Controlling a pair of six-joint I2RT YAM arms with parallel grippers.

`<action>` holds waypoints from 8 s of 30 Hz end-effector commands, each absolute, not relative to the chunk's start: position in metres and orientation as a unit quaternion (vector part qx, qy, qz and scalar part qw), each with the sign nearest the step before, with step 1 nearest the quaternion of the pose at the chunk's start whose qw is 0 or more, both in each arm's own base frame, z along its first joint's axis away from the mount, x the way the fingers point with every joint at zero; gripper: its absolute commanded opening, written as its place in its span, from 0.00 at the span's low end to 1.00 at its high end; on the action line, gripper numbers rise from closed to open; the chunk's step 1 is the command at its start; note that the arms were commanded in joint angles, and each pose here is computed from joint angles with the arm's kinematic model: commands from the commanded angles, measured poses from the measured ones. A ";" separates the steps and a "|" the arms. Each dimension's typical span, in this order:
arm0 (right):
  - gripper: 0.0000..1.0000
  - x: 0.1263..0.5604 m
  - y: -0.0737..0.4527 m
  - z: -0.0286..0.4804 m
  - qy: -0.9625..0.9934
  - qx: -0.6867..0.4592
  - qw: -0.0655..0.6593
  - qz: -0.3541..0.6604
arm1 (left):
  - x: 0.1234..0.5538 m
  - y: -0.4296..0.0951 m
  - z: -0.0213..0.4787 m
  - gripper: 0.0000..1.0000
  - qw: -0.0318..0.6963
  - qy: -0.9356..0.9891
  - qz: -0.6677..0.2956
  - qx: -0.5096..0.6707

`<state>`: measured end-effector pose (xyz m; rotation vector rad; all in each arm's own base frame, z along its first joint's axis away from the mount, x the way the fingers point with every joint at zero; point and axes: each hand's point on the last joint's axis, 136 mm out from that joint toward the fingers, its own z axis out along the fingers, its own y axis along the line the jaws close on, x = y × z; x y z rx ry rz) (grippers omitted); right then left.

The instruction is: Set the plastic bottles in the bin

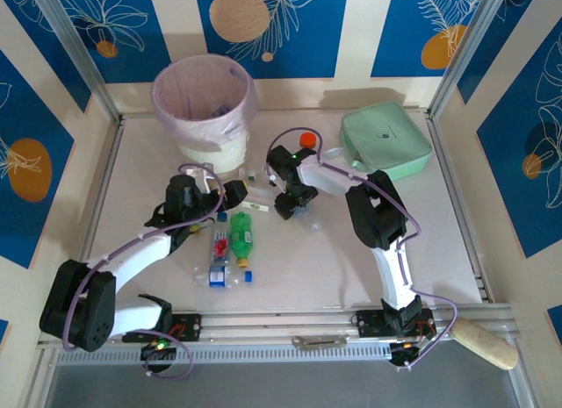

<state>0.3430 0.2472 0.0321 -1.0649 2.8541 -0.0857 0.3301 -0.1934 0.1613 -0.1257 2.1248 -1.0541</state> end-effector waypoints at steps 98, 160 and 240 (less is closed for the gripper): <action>0.94 0.333 0.153 0.231 0.858 0.162 0.340 0.349 | 0.339 -0.312 0.239 0.44 0.363 0.787 -0.474 0.155; 0.99 0.319 0.241 0.194 0.913 0.022 0.260 0.313 | 0.483 -0.102 0.353 0.93 0.440 0.883 -0.118 0.113; 0.99 0.328 0.266 0.151 0.932 0.014 0.197 0.302 | 0.232 -0.136 0.028 0.79 0.167 0.975 -0.144 0.018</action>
